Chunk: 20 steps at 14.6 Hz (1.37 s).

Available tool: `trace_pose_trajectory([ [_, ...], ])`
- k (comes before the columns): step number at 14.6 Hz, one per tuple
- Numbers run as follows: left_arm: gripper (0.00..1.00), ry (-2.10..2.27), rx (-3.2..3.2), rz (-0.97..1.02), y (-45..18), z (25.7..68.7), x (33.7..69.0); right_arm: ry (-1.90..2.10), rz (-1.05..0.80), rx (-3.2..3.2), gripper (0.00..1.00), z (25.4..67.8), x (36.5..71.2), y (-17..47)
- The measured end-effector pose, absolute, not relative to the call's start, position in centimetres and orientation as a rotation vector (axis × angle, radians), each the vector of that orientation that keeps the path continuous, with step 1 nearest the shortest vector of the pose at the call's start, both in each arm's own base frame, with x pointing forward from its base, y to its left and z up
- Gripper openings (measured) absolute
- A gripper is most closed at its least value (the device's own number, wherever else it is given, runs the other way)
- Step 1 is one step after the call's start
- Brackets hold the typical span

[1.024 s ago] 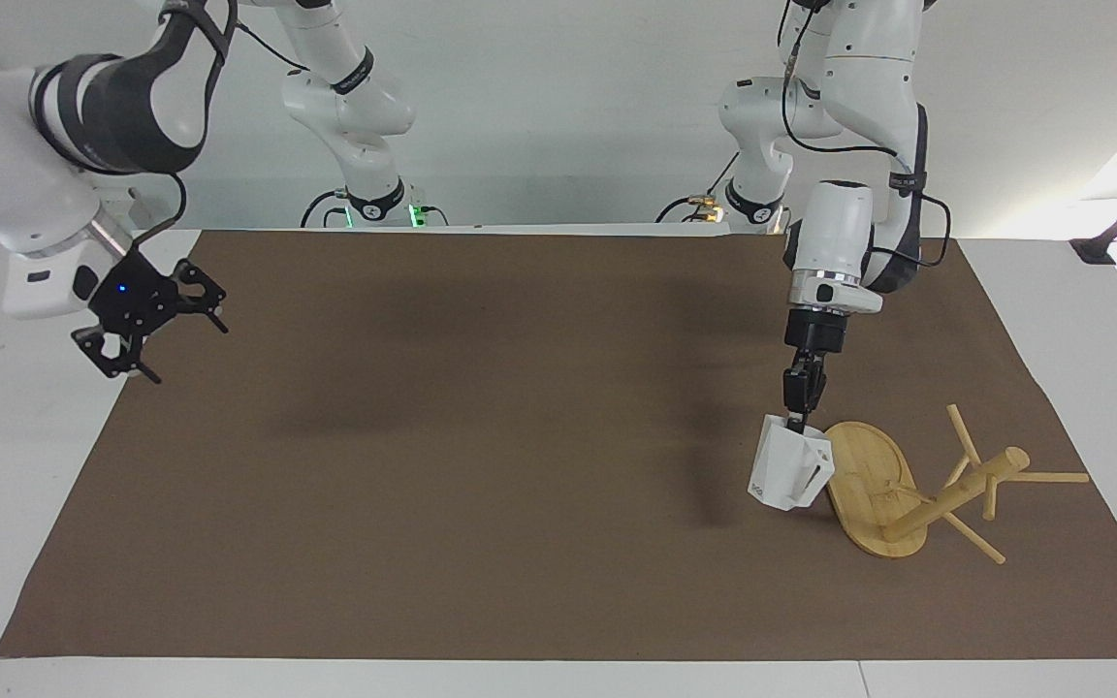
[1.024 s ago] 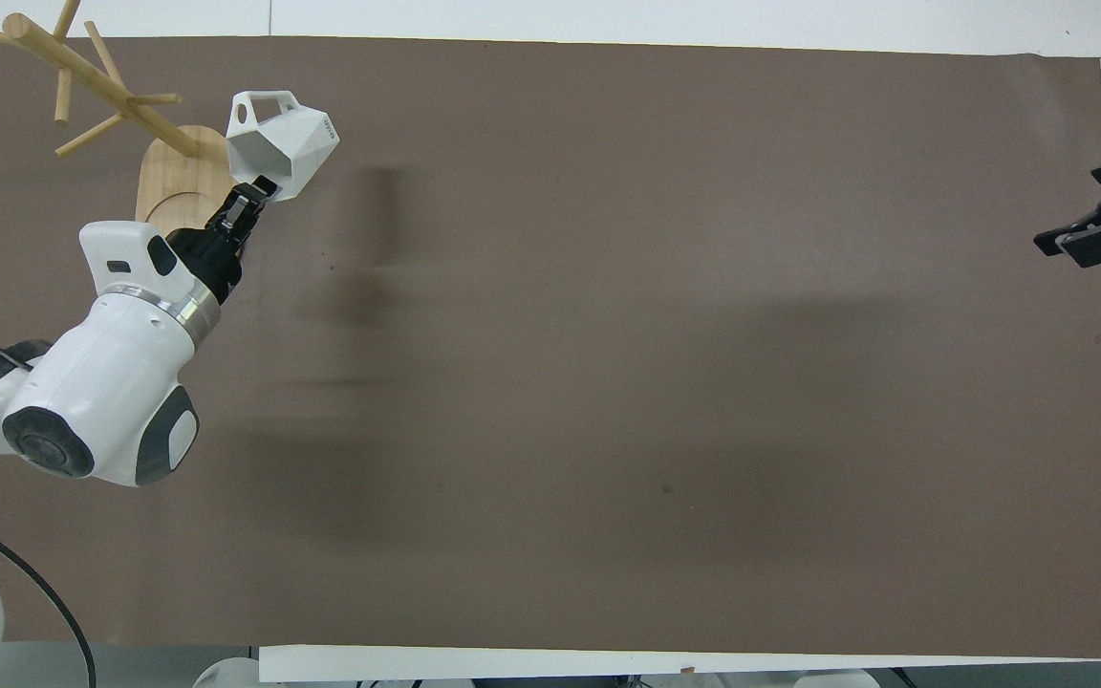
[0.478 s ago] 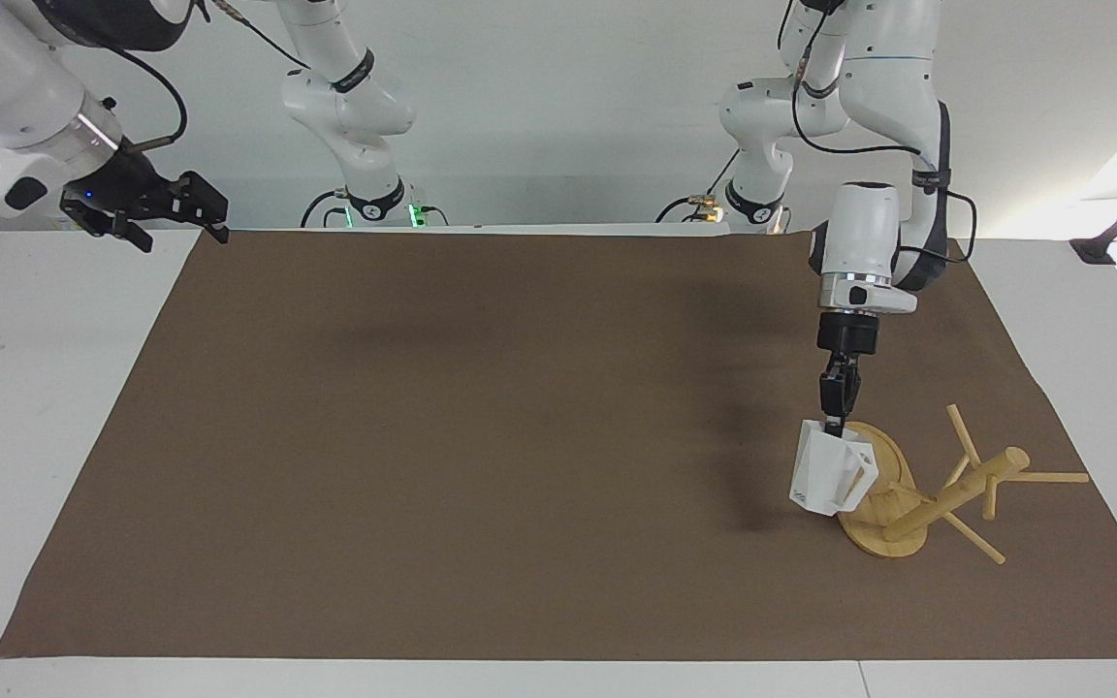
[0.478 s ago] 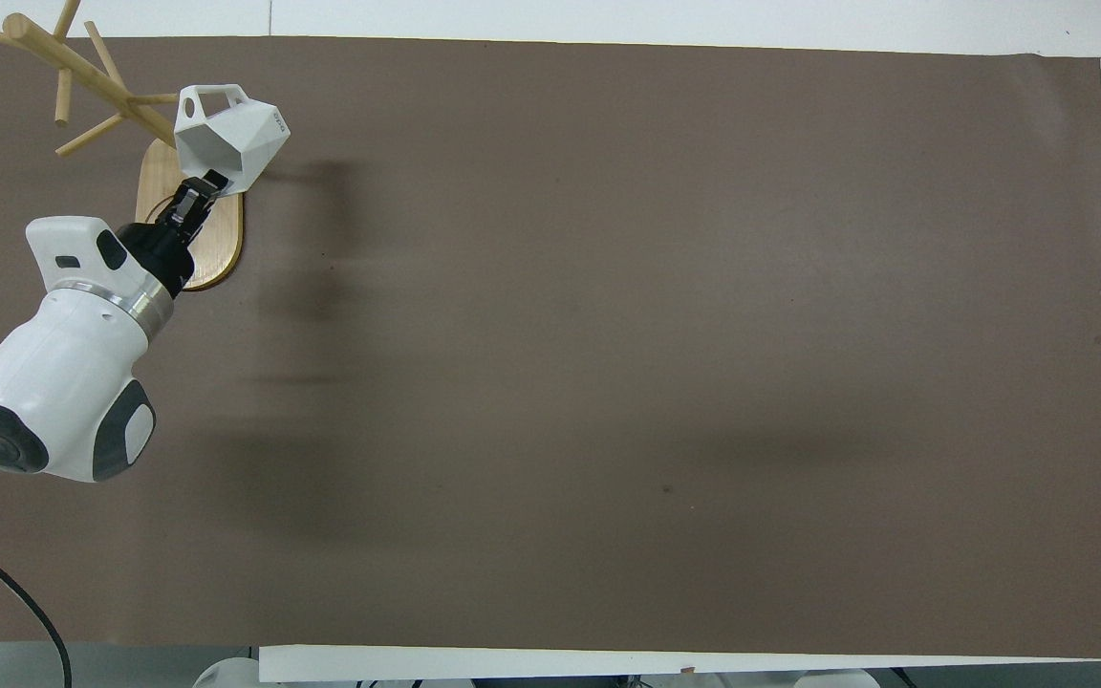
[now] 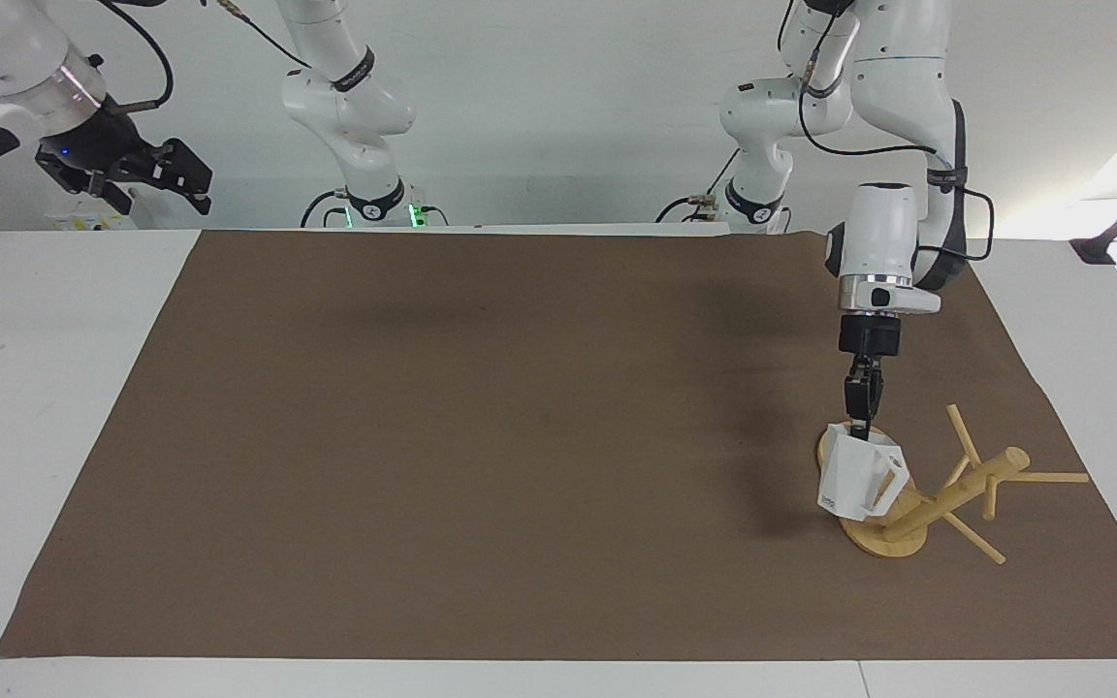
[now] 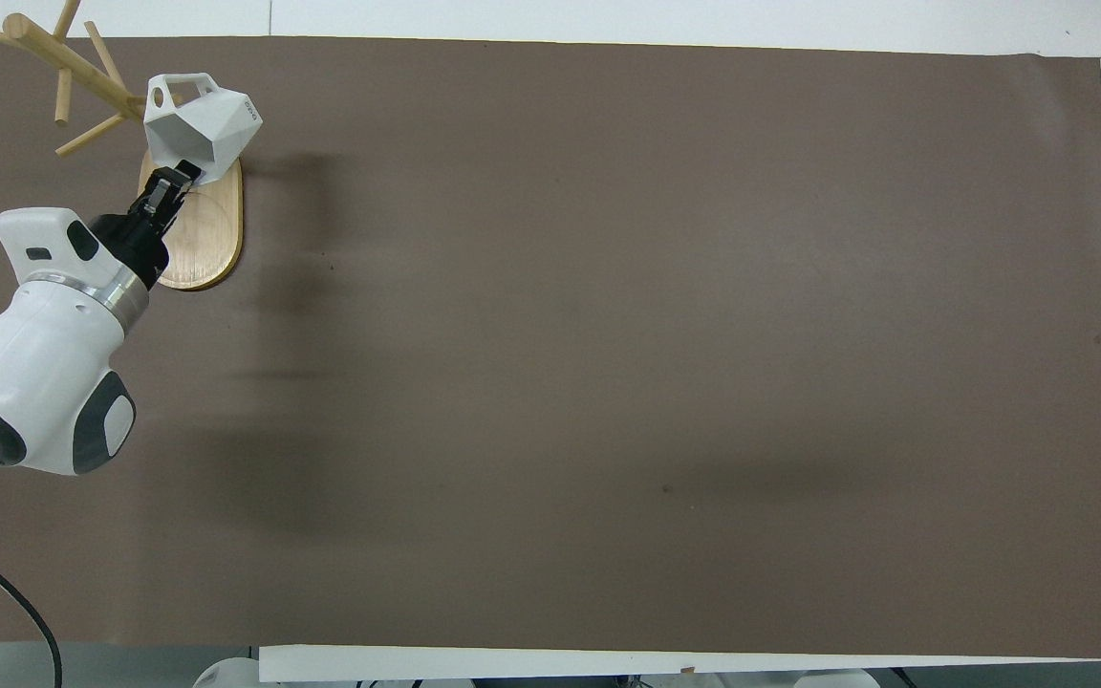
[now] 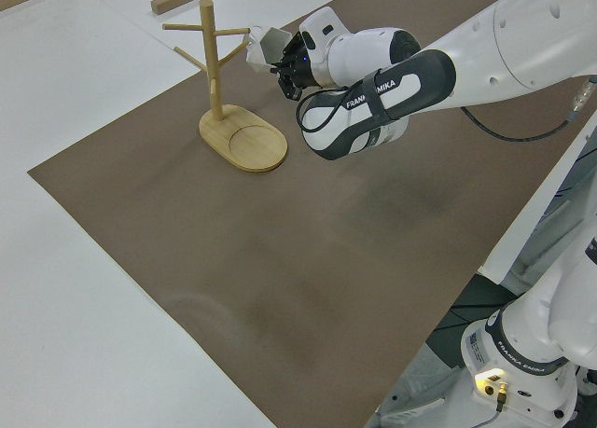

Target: Hang cup on rack

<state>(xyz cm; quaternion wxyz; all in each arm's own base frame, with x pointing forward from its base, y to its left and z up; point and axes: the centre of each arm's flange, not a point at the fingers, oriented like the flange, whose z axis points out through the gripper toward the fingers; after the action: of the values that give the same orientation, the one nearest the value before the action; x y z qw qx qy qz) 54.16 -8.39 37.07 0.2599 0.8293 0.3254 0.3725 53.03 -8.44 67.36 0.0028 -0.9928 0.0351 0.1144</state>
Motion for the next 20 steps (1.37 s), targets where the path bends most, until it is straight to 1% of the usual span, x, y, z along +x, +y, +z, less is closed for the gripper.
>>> trace_pose_trajectory([
  [4,0.05,0.912,2.254,0.995,-7.5,35.6,55.2,0.134,0.376,-3.112,1.00,66.8,53.1,-8.2],
  [7,0.05,0.926,2.258,1.005,-6.2,35.1,56.2,0.137,0.398,-3.112,1.00,65.9,52.5,-8.0],
  [8,0.11,0.937,2.252,1.016,-5.4,35.2,56.7,0.141,0.381,-3.118,1.00,65.9,52.2,-8.0],
  [10,0.31,0.961,2.258,1.027,-4.5,35.7,57.6,0.141,0.353,-3.122,1.00,66.0,51.1,-8.0],
  [11,0.44,0.975,2.278,1.019,-4.3,35.8,58.0,0.138,0.334,-3.124,1.00,66.0,50.6,-7.9],
  [14,0.76,1.018,2.352,0.972,-4.2,35.7,58.3,0.124,0.304,-3.127,1.00,65.8,50.0,-7.5],
  [15,0.89,1.040,2.391,0.948,-4.1,35.9,58.2,0.113,0.305,-3.128,1.00,65.5,50.0,-7.1],
  [16,0.99,1.063,2.433,0.927,-4.0,36.4,58.1,0.104,0.303,-3.129,1.00,65.3,50.1,-6.9],
  [20,1.00,1.059,2.600,0.916,-3.3,40.7,57.0,0.097,0.309,-3.129,1.00,64.8,50.1,-6.7],
])
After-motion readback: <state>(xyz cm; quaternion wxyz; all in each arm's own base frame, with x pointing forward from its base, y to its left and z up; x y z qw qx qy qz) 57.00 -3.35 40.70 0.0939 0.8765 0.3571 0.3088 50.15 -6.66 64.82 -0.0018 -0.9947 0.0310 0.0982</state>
